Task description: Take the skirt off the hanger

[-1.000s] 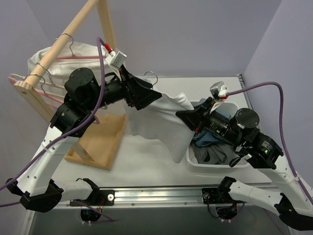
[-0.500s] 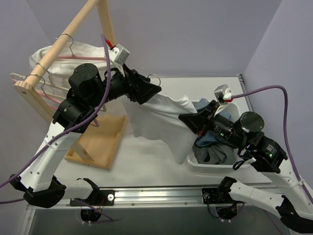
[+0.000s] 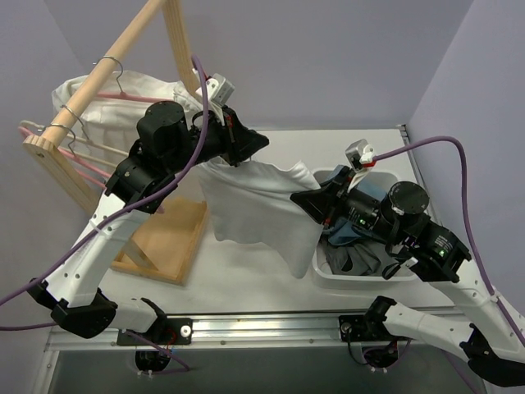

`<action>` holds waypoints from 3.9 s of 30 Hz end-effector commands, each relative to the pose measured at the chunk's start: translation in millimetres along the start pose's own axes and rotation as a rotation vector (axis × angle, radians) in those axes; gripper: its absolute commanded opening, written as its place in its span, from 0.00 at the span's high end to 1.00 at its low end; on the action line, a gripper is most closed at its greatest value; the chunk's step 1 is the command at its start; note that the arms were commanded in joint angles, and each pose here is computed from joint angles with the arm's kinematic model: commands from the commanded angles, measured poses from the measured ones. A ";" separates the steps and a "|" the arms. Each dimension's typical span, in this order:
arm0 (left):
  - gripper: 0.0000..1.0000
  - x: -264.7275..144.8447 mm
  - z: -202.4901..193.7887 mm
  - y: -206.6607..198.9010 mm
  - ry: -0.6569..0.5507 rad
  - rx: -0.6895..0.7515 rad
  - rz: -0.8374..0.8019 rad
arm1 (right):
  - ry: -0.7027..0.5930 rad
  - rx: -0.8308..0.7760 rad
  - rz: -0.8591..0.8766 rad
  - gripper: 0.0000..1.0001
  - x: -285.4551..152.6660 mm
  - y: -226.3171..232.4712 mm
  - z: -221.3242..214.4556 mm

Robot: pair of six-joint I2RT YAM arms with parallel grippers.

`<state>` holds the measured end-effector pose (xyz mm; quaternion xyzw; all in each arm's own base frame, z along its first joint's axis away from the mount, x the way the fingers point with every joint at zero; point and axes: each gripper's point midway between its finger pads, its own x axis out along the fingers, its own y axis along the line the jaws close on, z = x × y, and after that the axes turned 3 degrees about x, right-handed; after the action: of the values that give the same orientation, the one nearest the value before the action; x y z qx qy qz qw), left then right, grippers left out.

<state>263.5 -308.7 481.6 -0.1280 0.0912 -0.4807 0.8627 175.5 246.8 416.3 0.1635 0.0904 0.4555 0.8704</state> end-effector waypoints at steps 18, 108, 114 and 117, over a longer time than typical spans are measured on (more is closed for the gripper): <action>0.98 -3.2 23.7 -14.1 -0.065 0.077 0.020 | -0.132 -0.022 -0.056 0.56 12.7 3.5 63.4; 0.98 -24.2 -6.0 -82.0 -0.013 -0.185 -0.347 | -0.300 -0.096 -0.948 1.00 -96.0 -142.8 100.9; 0.98 -18.6 -23.3 -76.3 0.058 -0.127 -0.300 | -0.125 0.031 -1.173 1.00 -97.5 -200.6 -10.7; 0.98 -16.6 -31.5 -73.2 0.085 -0.084 -0.263 | 0.015 0.082 -1.259 1.00 -98.2 -230.2 -64.8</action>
<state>188.7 -339.0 470.7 -0.1917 0.1484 -0.5942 0.7669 269.8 68.2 317.8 0.0861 0.1521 -0.0825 0.9811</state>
